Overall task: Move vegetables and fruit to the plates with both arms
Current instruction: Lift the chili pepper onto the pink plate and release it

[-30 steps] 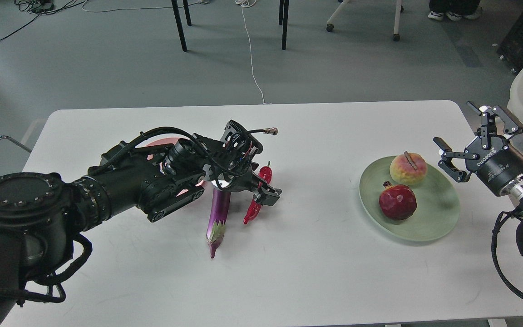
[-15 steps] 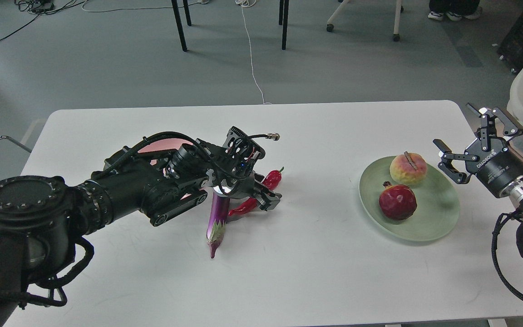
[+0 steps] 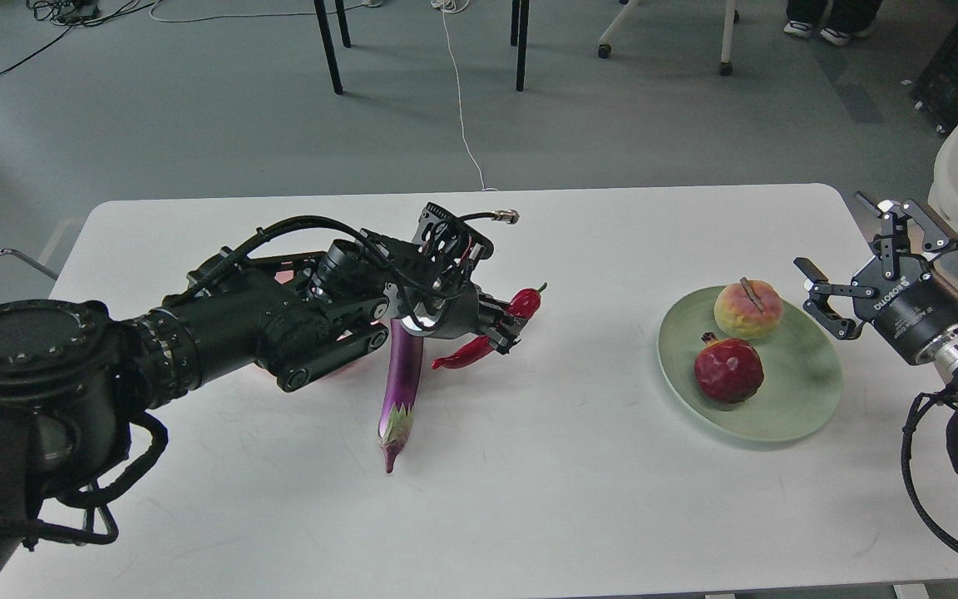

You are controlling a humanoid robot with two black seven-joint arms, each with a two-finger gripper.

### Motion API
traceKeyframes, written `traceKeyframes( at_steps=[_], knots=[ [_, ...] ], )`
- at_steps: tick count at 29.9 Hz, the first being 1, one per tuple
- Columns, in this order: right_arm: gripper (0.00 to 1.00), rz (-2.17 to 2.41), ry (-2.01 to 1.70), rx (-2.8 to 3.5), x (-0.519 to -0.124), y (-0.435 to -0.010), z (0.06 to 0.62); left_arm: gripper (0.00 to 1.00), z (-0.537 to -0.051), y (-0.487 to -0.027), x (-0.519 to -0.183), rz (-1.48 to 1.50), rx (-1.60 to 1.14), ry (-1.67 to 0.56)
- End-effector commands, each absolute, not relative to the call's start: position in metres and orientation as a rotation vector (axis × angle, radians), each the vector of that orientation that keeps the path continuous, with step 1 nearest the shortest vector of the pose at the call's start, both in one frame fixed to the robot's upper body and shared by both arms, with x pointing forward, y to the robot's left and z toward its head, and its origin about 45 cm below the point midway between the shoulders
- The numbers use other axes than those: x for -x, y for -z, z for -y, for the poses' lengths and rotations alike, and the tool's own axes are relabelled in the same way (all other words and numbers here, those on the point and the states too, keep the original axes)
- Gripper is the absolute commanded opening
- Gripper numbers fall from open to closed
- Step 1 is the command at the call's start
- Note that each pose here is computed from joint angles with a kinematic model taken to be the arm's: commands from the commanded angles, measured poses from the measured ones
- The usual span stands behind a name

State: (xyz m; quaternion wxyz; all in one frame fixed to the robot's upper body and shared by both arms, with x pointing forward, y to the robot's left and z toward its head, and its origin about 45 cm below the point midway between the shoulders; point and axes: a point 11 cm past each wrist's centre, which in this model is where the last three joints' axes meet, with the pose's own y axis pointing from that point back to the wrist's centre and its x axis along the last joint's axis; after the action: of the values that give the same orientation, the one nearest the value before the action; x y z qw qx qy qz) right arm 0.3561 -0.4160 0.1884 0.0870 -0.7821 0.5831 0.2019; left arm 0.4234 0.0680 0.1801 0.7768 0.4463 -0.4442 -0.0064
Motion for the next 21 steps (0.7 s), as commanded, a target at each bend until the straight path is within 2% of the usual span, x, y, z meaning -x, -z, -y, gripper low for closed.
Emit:
traceKeyframes(
  at_steps=[1,6,11,14,19,20,21],
  knots=[
    [0.99,-1.738,-0.601,2.329,-0.356,-0.188,0.416,0.13,-0.086,-0.215,-0.444,0.934,-0.947,-0.079],
    [0.99,-1.735,-0.606,2.332,-0.355,-0.187,0.415,0.13,-0.173,-0.225,-0.464,0.899,-1.068,-0.175],
    [0.99,-1.739,-0.613,2.339,-0.353,-0.184,0.415,0.14,-0.270,-0.196,-0.448,0.786,-1.212,-0.222],
    [0.99,-1.740,-0.615,2.340,-0.352,-0.183,0.415,0.16,-0.301,-0.182,-0.438,0.729,-1.251,-0.252],
    [0.99,-1.741,-0.615,2.341,-0.352,-0.183,0.415,0.24,-0.315,-0.170,-0.434,0.736,-1.250,-0.310],
    [0.99,-1.739,-0.617,2.342,-0.352,-0.182,0.415,0.27,-0.316,-0.168,-0.433,0.734,-1.249,-0.314],
    [0.99,-1.739,-0.616,2.342,-0.353,-0.183,0.414,0.35,-0.315,-0.168,-0.433,0.736,-1.245,-0.315]
  ],
)
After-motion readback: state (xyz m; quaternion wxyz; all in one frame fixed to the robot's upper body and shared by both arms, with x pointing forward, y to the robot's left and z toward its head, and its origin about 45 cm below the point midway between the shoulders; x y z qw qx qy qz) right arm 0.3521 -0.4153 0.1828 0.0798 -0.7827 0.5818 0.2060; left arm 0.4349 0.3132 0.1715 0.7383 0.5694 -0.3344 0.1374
